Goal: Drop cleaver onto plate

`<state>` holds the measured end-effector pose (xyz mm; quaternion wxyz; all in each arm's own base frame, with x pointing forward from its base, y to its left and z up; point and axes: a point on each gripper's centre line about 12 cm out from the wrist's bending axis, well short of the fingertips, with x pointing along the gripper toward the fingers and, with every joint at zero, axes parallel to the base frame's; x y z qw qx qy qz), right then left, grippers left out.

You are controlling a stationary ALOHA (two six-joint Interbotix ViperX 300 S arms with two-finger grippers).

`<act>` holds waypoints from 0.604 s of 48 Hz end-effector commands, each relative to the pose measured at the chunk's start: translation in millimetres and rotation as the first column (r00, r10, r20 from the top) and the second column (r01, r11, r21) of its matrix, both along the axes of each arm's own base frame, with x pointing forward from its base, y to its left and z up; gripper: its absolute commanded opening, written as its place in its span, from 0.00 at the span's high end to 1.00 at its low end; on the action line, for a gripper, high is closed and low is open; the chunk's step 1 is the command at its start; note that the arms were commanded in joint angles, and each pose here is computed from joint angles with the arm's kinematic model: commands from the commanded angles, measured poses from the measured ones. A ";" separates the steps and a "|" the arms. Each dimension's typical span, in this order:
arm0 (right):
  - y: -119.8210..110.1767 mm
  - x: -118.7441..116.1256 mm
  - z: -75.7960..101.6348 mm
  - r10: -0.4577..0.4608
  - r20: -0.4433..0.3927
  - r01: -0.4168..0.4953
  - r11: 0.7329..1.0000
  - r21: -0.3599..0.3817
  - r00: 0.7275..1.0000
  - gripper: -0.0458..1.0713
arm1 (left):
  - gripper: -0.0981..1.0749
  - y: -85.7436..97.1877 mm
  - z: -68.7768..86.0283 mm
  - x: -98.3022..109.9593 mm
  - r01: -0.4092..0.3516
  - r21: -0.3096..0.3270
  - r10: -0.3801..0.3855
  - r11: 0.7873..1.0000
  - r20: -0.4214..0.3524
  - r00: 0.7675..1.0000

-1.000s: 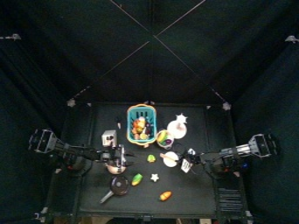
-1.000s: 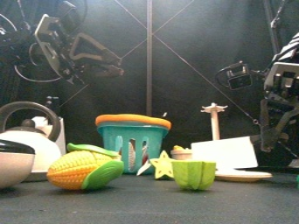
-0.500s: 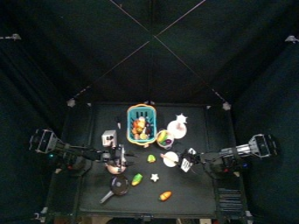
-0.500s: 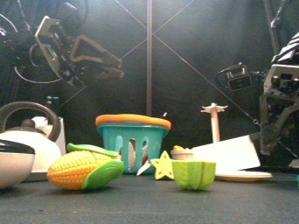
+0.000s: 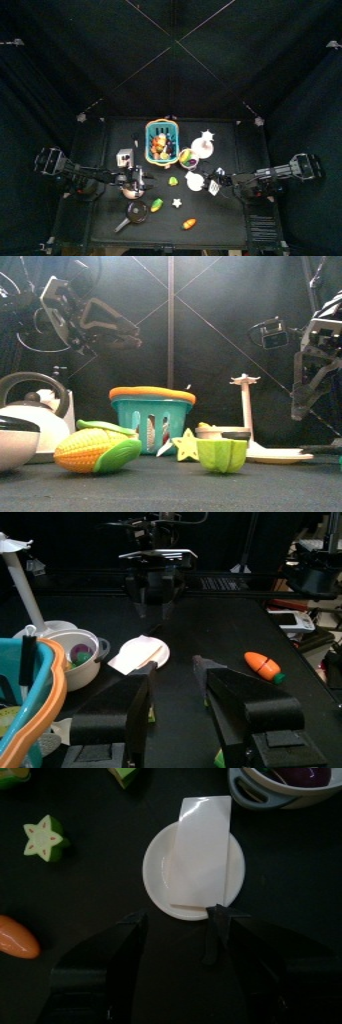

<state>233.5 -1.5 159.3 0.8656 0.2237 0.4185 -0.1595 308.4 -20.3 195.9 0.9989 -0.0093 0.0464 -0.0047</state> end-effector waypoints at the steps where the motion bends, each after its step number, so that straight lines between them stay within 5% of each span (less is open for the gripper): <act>1: -1.8 4.2 5.8 0.004 0.024 -0.004 1.000 -0.012 1.000 0.17 | 0.26 0.3 6.1 2.8 -0.002 -0.002 0.002 1.000 0.026 1.000; 13: 0.9 40.8 23.4 0.124 0.078 -0.112 0.985 -0.133 0.989 0.17 | 0.26 2.3 4.0 1.5 -0.008 -0.001 0.008 1.000 0.018 1.000; 29: 3.1 87.4 18.2 0.227 0.027 -0.213 0.943 -0.254 0.973 0.17 | 0.26 2.7 2.0 0.0 -0.011 -0.007 0.011 1.000 0.012 1.000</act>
